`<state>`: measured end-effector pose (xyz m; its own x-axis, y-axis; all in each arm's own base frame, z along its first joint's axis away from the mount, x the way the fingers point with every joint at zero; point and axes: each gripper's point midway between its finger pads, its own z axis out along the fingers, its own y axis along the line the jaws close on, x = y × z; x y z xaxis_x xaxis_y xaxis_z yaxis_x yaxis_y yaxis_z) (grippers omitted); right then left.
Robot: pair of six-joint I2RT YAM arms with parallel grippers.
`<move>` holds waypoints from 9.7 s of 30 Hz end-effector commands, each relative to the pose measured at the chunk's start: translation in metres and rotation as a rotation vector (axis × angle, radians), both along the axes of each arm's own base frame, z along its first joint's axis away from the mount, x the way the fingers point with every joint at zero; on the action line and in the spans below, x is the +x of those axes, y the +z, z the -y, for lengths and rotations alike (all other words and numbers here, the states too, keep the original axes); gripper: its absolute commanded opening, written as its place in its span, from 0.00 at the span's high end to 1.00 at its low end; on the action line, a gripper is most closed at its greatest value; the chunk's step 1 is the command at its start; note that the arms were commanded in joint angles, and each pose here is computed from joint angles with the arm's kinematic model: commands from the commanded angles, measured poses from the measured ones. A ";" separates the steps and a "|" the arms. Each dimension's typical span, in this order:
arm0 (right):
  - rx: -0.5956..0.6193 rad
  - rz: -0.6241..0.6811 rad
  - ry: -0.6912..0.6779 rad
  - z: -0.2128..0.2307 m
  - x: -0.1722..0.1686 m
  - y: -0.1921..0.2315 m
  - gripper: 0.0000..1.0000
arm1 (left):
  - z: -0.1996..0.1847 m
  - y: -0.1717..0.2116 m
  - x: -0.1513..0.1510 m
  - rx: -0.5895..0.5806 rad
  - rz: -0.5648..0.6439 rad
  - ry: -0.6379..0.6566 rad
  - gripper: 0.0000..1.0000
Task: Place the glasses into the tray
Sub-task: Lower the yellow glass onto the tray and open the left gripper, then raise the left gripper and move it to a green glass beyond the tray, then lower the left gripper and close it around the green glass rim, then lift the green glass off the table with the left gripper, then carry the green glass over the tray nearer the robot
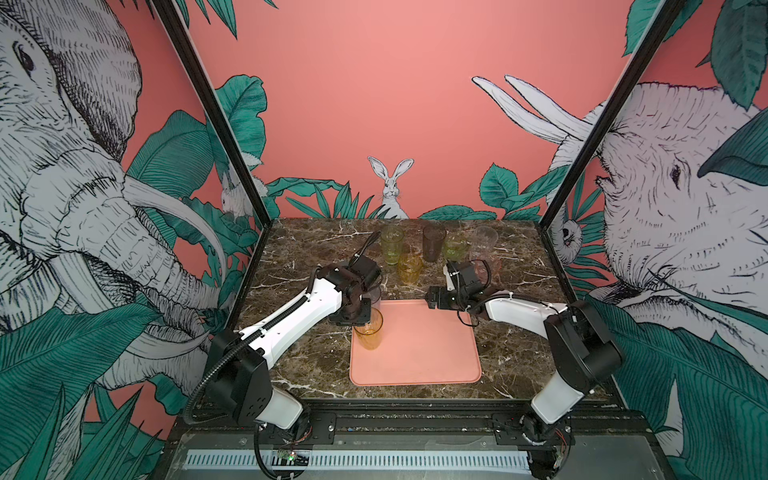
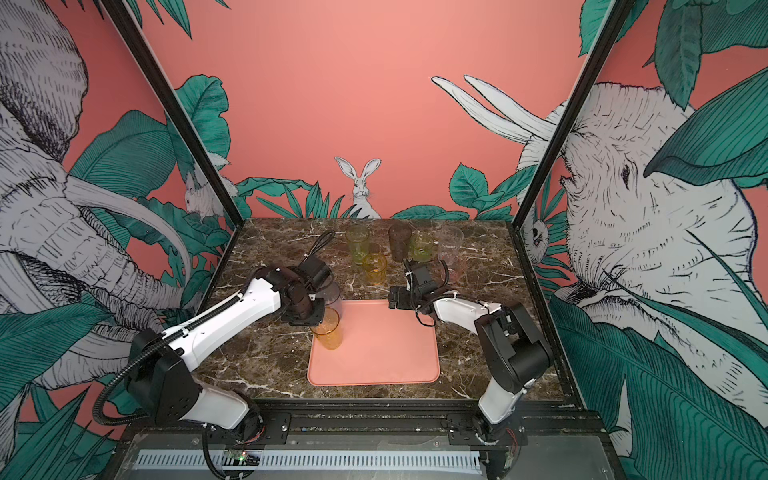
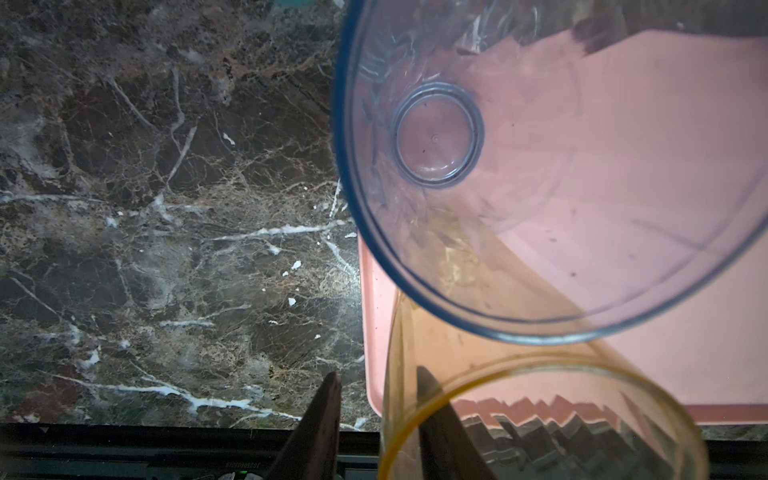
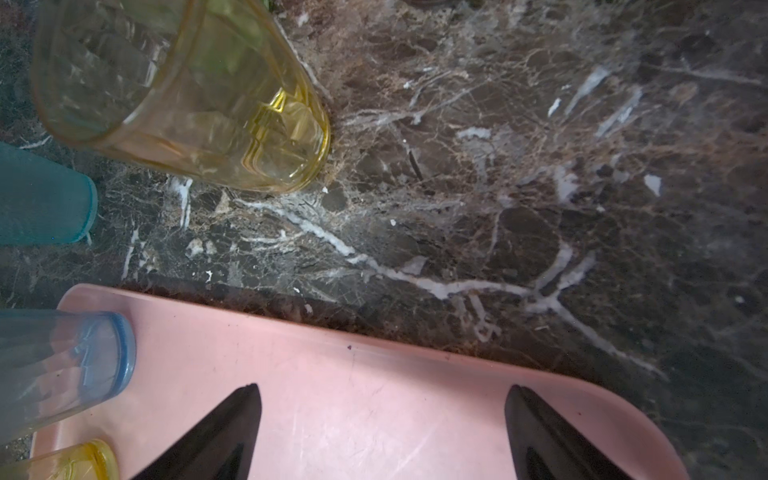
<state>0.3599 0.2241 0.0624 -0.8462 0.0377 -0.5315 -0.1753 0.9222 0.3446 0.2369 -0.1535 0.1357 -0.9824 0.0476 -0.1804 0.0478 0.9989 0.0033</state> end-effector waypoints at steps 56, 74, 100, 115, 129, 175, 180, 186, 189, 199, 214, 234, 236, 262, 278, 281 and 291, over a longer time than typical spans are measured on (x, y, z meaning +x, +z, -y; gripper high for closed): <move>0.059 0.236 -0.007 0.008 0.001 0.053 0.06 | 0.051 0.123 0.174 -0.180 0.382 0.051 0.37; 0.056 0.249 -0.018 0.011 0.000 0.056 0.06 | 0.064 0.104 0.235 -0.239 0.404 0.088 0.26; 0.044 0.231 -0.020 0.011 0.001 0.053 0.06 | 0.072 0.064 0.285 -0.289 0.374 0.134 0.27; 0.045 0.226 -0.016 0.010 0.001 0.053 0.06 | 0.084 0.044 0.300 -0.332 0.356 0.152 0.35; 0.042 0.221 -0.016 0.010 0.001 0.051 0.06 | 0.086 0.033 0.311 -0.357 0.353 0.172 0.50; 0.050 0.174 0.000 0.003 0.002 0.041 0.06 | 0.073 0.027 0.309 -0.358 0.319 0.188 0.91; 0.049 0.174 -0.001 0.003 0.002 0.042 0.06 | 0.068 0.036 0.305 -0.359 0.327 0.191 0.94; 0.050 0.175 -0.001 0.003 0.002 0.042 0.06 | 0.063 0.055 0.296 -0.359 0.350 0.180 1.00; 0.050 0.177 -0.001 0.003 0.002 0.043 0.06 | 0.060 0.065 0.289 -0.359 0.357 0.174 1.00; 0.050 0.179 -0.003 0.004 0.002 0.044 0.06 | 0.043 0.106 0.253 -0.342 0.387 0.156 1.00; 0.044 0.185 -0.006 0.005 0.002 0.044 0.06 | 0.032 0.172 0.161 -0.292 0.402 0.039 1.00; 0.040 0.200 -0.012 0.009 0.001 0.048 0.06 | 0.056 0.200 0.044 -0.265 0.317 -0.145 1.00; 0.040 0.199 -0.012 0.008 0.001 0.048 0.06 | 0.059 0.200 0.036 -0.264 0.306 -0.158 1.00; 0.047 0.209 -0.014 0.009 0.001 0.050 0.06 | 0.068 0.159 -0.053 -0.197 0.177 -0.179 1.00; 0.054 0.202 -0.013 0.007 0.001 0.049 0.06 | 0.054 0.124 -0.074 -0.136 0.139 -0.105 1.00; 0.056 0.205 -0.013 0.007 0.001 0.050 0.06 | 0.056 0.124 -0.067 -0.131 0.193 -0.138 1.00; 0.055 0.200 -0.014 0.007 0.001 0.048 0.06 | 0.065 0.095 -0.074 -0.151 0.146 -0.172 1.00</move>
<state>0.3604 0.2142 0.1045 -0.7405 0.0720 -0.6682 -0.2208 0.9130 0.3430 0.1663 -0.2167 0.2285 -0.9280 0.1862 -0.3226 0.2251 0.9704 -0.0872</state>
